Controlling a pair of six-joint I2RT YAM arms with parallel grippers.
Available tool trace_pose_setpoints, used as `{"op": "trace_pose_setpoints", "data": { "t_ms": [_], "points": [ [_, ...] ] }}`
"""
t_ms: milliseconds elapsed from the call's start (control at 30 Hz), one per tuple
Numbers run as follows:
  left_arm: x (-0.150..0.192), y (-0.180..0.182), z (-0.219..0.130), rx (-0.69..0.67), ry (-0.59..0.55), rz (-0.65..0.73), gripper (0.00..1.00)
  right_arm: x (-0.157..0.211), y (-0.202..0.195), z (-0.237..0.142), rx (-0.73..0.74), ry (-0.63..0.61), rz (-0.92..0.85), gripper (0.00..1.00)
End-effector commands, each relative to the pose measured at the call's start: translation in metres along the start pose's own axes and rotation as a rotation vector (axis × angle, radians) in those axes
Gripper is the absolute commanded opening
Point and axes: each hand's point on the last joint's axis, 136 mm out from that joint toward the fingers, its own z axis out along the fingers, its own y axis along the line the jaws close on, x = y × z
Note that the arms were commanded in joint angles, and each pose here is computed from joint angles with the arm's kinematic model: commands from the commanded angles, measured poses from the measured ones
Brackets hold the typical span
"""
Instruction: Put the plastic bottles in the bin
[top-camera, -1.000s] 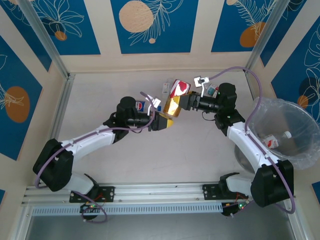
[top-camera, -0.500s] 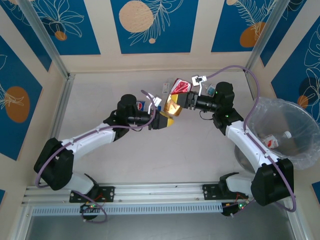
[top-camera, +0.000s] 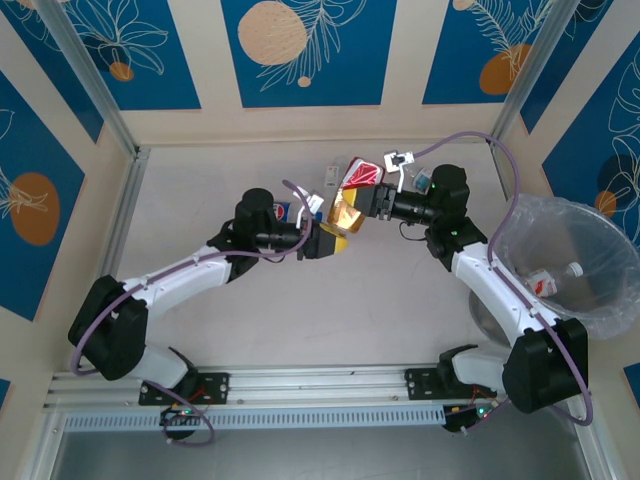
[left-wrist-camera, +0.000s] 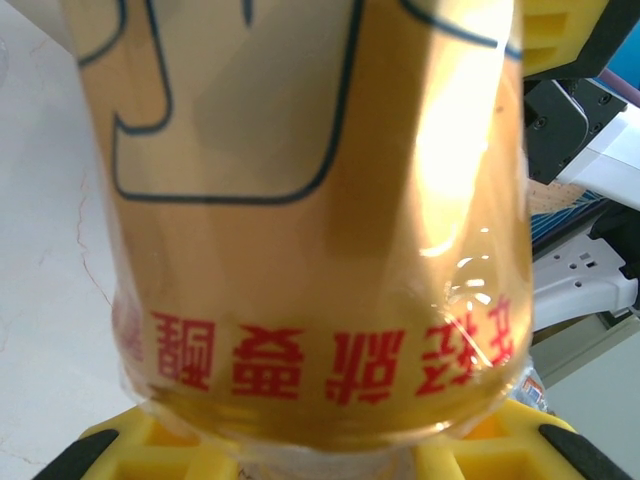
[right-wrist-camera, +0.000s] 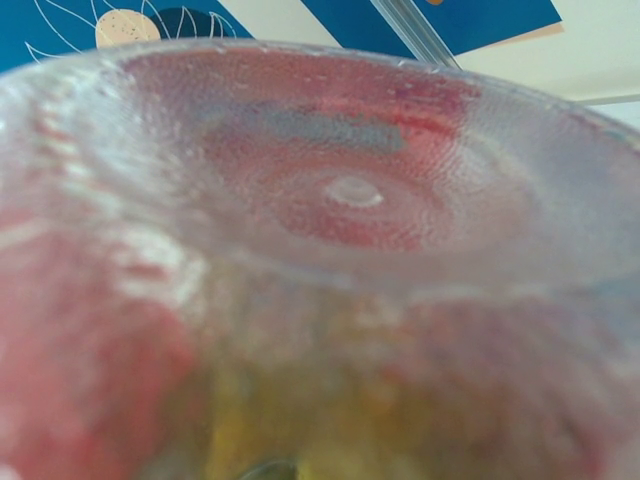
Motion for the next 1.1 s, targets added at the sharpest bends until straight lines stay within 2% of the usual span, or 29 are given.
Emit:
{"op": "trace_pose_setpoints", "data": {
  "t_ms": [0, 67, 200, 267, 633, 800, 1067],
  "points": [
    [-0.001, -0.003, -0.001, -0.016, 0.012, 0.01, 0.22, -0.005, 0.009, -0.004, 0.003, -0.034, -0.043, 0.51],
    [-0.001, -0.003, -0.002, -0.019, 0.011, 0.013, 0.29, -0.006, 0.009, -0.005, 0.01, -0.039, -0.046, 0.5],
    [-0.001, -0.003, -0.003, -0.025, 0.008, 0.022, 0.56, -0.005, 0.006, -0.006, 0.027, -0.039, -0.047, 0.5],
    [-0.002, -0.005, -0.004, -0.025, 0.004, 0.032, 0.64, -0.005, 0.005, -0.007, 0.036, -0.04, -0.052, 0.5],
    [0.003, -0.02, -0.015, -0.005, -0.017, 0.111, 0.98, -0.006, 0.003, -0.016, 0.107, -0.055, -0.087, 0.5],
    [0.005, -0.012, -0.022, -0.097, -0.032, 0.123, 1.0, -0.009, 0.002, -0.024, 0.163, -0.068, -0.113, 0.5],
    [-0.008, 0.004, -0.038, -0.245, -0.137, 0.157, 1.0, -0.012, 0.0, -0.033, 0.241, -0.077, -0.145, 0.5]
  ]
}}
